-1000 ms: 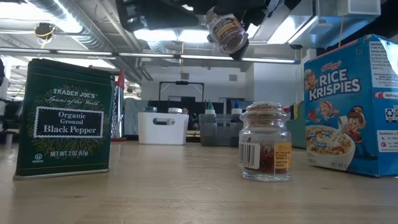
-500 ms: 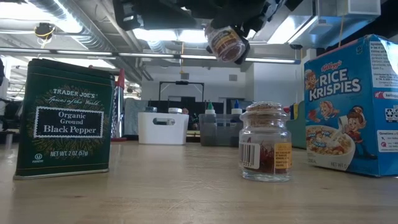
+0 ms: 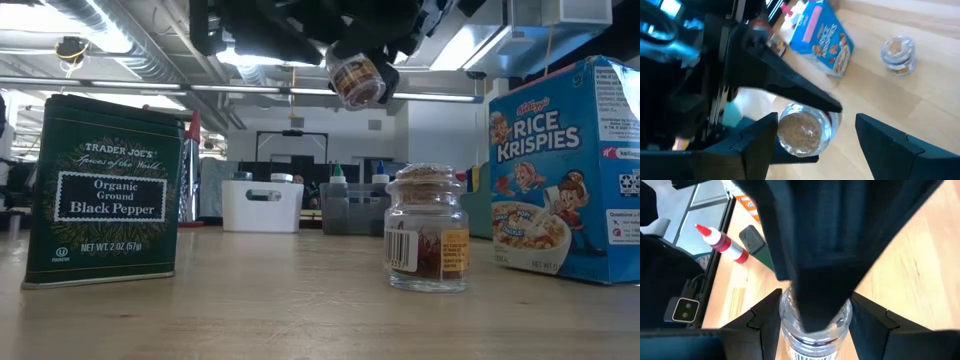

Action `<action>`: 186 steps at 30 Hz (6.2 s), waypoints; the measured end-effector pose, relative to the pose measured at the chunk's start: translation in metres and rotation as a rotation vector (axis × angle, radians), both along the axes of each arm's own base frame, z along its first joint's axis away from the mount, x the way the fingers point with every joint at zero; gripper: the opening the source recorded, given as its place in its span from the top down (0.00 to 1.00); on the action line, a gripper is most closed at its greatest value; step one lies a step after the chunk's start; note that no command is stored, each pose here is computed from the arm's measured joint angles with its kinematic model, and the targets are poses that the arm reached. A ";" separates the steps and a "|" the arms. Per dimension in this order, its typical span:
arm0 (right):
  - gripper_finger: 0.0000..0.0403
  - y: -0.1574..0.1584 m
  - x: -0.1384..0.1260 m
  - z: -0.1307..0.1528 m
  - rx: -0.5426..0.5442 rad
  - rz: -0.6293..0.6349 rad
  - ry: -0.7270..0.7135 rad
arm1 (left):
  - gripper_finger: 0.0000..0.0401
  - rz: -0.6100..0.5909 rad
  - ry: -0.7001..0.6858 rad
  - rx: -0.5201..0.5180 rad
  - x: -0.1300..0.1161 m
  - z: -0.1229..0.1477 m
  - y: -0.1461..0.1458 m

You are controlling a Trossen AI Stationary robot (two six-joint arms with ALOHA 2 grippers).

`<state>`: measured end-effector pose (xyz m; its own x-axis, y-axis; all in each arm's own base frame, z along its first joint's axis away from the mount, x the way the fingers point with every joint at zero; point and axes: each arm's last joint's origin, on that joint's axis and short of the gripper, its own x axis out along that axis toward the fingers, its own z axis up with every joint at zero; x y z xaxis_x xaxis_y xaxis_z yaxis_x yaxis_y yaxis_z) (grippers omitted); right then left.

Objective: Pick & Place Kitchen Items
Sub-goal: Put the transparent seasoning into the white bin

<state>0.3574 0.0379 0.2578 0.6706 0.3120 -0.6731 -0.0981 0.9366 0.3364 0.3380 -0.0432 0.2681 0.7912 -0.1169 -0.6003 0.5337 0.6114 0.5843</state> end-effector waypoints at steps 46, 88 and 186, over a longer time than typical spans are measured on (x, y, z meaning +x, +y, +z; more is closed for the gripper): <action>0.54 0.000 0.028 0.104 -0.178 0.013 -0.620 | 0.35 0.881 -0.400 0.621 -0.104 0.028 -0.086; 0.54 0.026 0.024 0.111 -0.382 0.125 -0.733 | 0.35 0.498 -0.433 -0.610 -0.102 0.082 -0.026; 0.50 0.055 0.019 0.127 -0.590 0.185 -0.950 | 0.53 0.242 -0.649 -0.477 -0.086 0.098 -0.036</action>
<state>0.3762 0.0933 0.3844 0.9649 0.2624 0.0093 -0.2320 0.8686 -0.4379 0.2517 -0.0795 0.3659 0.9983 -0.0251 0.0533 0.0029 0.9249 0.3803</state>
